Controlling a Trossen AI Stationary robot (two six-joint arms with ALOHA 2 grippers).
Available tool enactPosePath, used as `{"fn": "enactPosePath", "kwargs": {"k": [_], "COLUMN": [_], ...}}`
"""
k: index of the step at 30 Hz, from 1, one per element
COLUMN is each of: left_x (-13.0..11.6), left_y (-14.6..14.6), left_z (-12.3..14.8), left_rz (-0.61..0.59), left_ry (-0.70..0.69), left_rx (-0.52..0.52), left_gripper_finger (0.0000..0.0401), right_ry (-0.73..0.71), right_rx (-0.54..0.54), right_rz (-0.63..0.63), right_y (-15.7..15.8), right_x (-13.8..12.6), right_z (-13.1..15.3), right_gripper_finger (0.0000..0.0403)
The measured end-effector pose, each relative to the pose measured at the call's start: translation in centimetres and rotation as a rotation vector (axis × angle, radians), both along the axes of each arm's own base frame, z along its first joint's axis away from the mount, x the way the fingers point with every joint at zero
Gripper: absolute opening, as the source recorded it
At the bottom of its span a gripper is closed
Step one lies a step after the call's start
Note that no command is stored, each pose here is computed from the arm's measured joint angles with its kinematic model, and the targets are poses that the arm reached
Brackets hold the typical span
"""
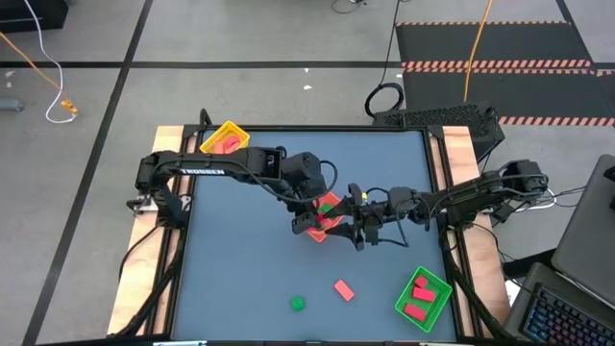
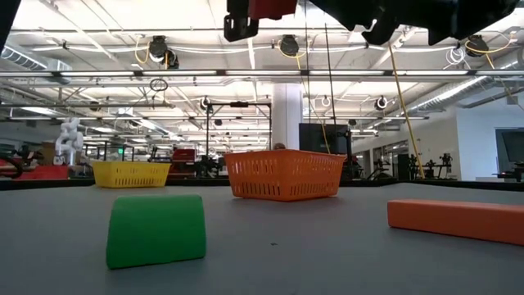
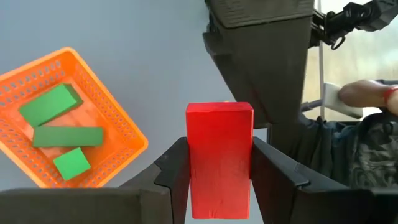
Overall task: Sort & place blocks by color
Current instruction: Put the red block into the green bin
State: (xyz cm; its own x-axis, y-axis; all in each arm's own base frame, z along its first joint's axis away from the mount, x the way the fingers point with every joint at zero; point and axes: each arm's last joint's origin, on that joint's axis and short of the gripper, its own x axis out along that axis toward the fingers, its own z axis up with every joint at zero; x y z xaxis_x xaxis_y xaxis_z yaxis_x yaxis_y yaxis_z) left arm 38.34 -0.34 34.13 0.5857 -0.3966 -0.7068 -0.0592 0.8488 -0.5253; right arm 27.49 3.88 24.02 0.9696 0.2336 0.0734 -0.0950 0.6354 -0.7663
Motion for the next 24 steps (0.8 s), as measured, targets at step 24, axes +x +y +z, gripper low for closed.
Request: {"fn": "enactPosePath", "kwargs": {"k": [24], "left_x": [0.33], "left_y": [-0.04], "left_z": [0.29], "left_rz": [-0.014], "left_ry": [-0.051], "left_rx": [0.001], "left_gripper_finger": [0.0136], "right_ry": [-0.002], "right_rx": [0.018], "right_rz": [-0.004], "right_y": [-0.14], "right_x": [0.01], "right_z": [0.06], "right_gripper_finger": [0.0093]}}
